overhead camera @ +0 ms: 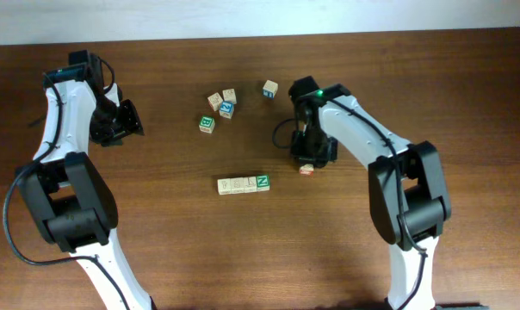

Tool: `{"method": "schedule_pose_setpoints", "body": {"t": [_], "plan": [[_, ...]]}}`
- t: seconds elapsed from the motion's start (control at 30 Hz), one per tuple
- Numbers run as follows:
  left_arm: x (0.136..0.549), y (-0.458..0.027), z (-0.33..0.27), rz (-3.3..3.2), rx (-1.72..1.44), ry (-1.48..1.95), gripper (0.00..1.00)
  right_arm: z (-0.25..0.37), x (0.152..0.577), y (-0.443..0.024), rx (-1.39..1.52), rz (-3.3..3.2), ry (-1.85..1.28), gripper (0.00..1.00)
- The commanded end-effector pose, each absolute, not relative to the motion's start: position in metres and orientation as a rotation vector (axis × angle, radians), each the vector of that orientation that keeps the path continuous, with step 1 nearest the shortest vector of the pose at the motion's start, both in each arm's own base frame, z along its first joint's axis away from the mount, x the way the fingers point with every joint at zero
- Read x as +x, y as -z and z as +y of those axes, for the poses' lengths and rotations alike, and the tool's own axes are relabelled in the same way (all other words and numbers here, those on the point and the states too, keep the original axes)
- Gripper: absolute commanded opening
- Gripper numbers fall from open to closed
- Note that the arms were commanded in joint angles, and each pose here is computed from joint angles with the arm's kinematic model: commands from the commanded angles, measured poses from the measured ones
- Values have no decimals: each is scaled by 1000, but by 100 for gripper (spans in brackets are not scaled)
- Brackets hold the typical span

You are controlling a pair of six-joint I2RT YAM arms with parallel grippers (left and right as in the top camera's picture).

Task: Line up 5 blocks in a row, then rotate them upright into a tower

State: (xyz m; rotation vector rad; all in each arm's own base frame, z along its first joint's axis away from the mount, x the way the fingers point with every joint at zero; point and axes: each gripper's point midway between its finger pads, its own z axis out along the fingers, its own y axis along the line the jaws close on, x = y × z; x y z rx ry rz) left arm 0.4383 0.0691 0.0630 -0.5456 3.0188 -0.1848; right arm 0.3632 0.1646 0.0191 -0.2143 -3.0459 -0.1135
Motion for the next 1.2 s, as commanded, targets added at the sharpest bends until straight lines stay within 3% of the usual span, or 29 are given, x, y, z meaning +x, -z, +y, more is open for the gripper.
{"method": "schedule_pose_setpoints", "body": {"t": [0.0, 0.17, 0.2, 0.3, 0.53, 0.57, 0.63, 0.67, 0.97, 1.17], "plan": [[442, -62, 72, 3011, -560, 173, 52, 200, 341, -16, -85, -2999, 188, 18], [442, -62, 72, 3011, -560, 173, 52, 217, 331, -16, -9, -2998, 183, 21], [442, -62, 72, 3011, -560, 173, 52, 217, 331, -16, -9, -2998, 183, 25], [442, -62, 72, 3011, -559, 172, 52, 217, 331, -17, -9, -2999, 183, 49], [442, -62, 73, 3012, -560, 161, 52, 208, 354, -78, 27, -3097, 154, 50], [442, -62, 73, 3013, -560, 161, 52, 201, 355, -80, 6, -3097, 140, 50], [441, -62, 76, 3013, -561, 133, 51, 179, 353, -71, -62, -3057, 90, 15], [441, -62, 76, 3013, -561, 133, 51, 172, 350, -63, -79, -3037, 74, 10], [446, -62, 78, 2993, -557, 121, 51, 185, 329, -8, 36, -3009, 174, 9], [446, -62, 78, 2992, -556, 121, 51, 200, 331, -4, 140, -3042, 206, 9]]}}
